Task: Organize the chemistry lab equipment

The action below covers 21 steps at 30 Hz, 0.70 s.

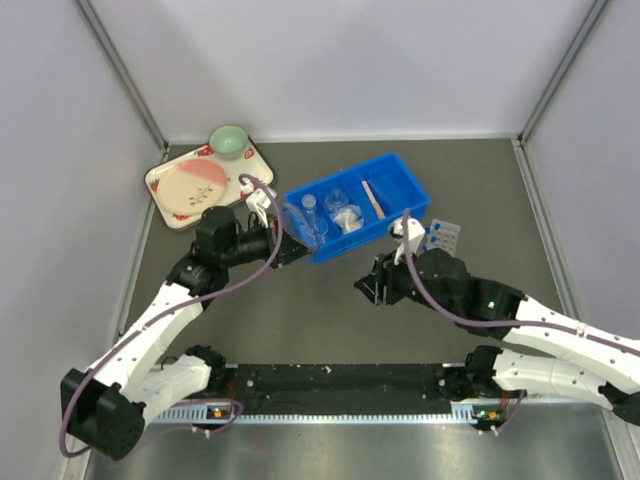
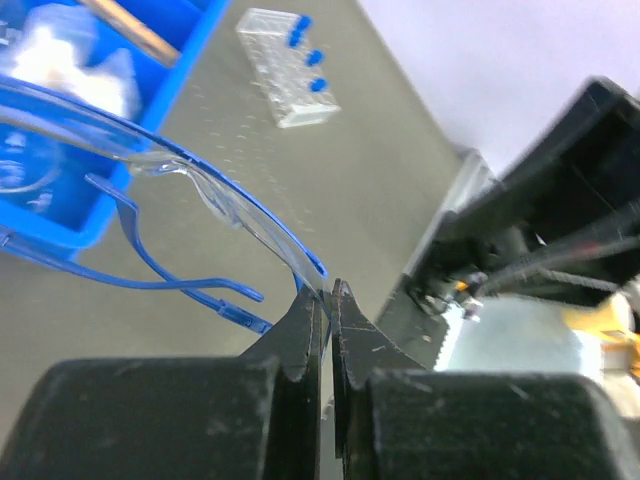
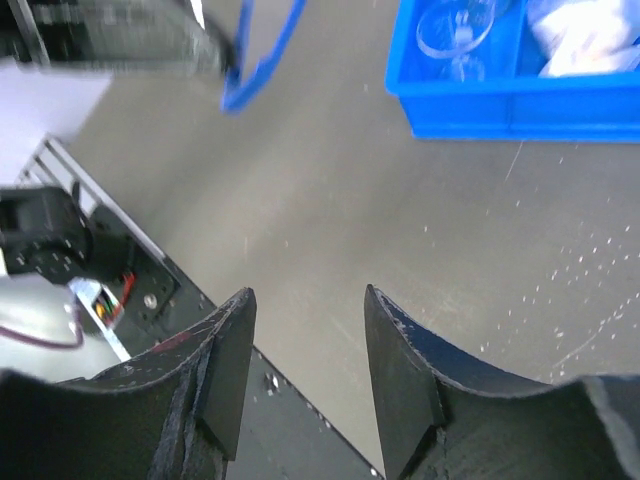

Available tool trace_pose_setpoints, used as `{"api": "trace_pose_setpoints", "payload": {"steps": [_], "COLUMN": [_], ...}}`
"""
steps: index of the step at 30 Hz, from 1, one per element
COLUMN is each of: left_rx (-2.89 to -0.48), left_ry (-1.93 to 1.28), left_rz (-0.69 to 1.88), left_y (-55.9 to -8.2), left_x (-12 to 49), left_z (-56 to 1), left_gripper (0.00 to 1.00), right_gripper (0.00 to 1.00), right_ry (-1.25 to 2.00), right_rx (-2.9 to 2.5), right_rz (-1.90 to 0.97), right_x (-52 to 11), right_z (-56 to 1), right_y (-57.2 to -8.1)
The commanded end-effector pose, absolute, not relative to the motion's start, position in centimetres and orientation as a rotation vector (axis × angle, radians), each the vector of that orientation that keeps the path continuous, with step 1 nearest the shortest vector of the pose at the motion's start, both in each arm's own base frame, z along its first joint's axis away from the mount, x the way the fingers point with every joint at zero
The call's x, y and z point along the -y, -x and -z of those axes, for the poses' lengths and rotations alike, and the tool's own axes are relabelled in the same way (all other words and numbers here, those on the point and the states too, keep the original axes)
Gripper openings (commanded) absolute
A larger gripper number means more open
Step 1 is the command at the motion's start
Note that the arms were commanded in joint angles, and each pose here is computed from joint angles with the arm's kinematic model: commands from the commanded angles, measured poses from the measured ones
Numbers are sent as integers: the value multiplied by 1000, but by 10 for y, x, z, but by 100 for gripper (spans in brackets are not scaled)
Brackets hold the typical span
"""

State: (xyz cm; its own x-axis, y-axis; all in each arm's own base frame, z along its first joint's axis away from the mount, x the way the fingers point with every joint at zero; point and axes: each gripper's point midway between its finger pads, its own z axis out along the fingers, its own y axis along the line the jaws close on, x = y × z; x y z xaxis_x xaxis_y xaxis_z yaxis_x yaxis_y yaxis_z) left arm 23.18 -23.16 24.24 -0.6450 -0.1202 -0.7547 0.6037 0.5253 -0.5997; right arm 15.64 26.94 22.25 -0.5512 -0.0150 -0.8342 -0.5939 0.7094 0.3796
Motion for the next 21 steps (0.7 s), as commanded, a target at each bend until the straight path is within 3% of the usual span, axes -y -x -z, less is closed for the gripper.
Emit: {"api": "trace_pose_setpoints", "payload": {"steps": [1, 8, 21], "left_rx": [-1769, -1576, -1317], "left_ry": [-509, -598, -671], "left_rz": [1501, 1760, 1916], "left_y": [-192, -145, -104], "left_x": [251, 249, 236], "left_z": [-290, -302, -302], "left_gripper": [0, 0, 0], "right_gripper": [49, 49, 49], "right_ry": [293, 227, 209], "right_rx": [-1910, -1894, -1753], "right_rz": [-912, -1067, -1438], "right_x": [-259, -266, -315], "right_z": [-261, -266, -323], "right_y": [-177, -198, -193]}}
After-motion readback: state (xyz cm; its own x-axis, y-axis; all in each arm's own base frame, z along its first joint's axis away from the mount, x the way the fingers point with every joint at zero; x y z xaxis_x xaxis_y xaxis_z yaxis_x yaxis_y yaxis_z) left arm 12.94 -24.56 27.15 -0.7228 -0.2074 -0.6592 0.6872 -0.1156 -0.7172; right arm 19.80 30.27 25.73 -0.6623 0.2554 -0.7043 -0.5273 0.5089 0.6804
